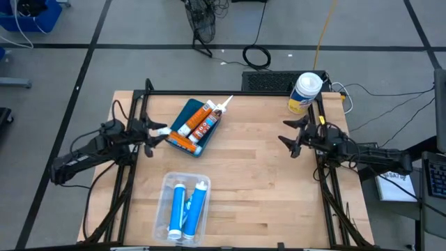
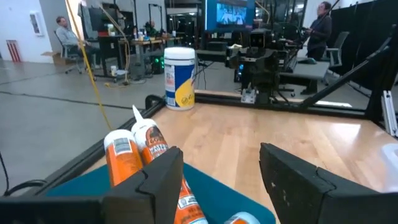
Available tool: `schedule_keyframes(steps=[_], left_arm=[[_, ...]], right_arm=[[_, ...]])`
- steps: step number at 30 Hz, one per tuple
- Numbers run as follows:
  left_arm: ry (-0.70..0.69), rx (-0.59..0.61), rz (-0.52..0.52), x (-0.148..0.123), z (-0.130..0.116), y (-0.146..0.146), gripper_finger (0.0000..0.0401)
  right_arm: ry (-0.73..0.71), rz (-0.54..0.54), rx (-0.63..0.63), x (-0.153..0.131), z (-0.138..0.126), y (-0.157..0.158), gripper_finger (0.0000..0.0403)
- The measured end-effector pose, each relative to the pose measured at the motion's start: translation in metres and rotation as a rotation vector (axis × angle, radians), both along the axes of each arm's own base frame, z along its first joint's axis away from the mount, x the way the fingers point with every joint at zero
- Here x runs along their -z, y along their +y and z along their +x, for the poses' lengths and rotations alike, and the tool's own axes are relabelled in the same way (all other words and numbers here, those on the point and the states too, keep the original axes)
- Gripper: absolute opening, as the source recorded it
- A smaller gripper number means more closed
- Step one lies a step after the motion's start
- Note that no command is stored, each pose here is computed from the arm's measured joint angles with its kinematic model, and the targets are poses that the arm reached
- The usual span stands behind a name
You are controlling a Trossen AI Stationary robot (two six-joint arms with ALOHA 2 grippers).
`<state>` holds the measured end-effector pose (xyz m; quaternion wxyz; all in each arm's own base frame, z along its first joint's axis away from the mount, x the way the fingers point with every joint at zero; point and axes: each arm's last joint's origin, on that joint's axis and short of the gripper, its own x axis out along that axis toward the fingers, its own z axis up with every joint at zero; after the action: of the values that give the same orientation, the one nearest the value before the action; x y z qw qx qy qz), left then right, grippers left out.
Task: Pick & place silicon tubes, Sealant and Lysol wipes
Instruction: Return to Home Position
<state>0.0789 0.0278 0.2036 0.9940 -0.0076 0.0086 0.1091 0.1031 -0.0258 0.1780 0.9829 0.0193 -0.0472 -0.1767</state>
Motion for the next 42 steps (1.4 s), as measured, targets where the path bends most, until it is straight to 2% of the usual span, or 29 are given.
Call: schedule_keyframes(steps=[4, 7, 11, 13, 22, 28, 42], left_arm=[[-0.070, 0.001, 0.030, 0.004, 0.004, 0.002, 0.0214], [-0.118, 0.001, 0.039, 0.016, 0.009, 0.004, 0.0214], [-0.131, -0.020, 0.021, 0.026, 0.012, 0.006, 0.0214], [-0.114, -0.024, -0.007, 0.029, 0.012, 0.006, 0.0214], [-0.075, -0.027, -0.045, 0.033, 0.012, 0.006, 0.0214], [-0.088, -0.025, -0.041, 0.031, 0.012, 0.006, 0.0214], [-0.088, -0.025, -0.042, 0.032, 0.012, 0.006, 0.0214]], right_arm=[[0.092, 0.035, 0.000, 0.010, 0.000, 0.000, 0.0330], [0.100, 0.033, -0.009, 0.010, 0.001, 0.000, 0.0330], [0.042, -0.072, -0.190, 0.002, 0.002, 0.006, 0.0330], [0.008, -0.095, -0.224, -0.001, 0.002, 0.007, 0.0330], [0.080, -0.070, -0.230, 0.006, 0.002, 0.007, 0.0330], [0.042, 0.070, -0.239, 0.006, 0.002, 0.007, 0.0330], [0.042, 0.071, -0.240, 0.006, 0.002, 0.007, 0.0330]])
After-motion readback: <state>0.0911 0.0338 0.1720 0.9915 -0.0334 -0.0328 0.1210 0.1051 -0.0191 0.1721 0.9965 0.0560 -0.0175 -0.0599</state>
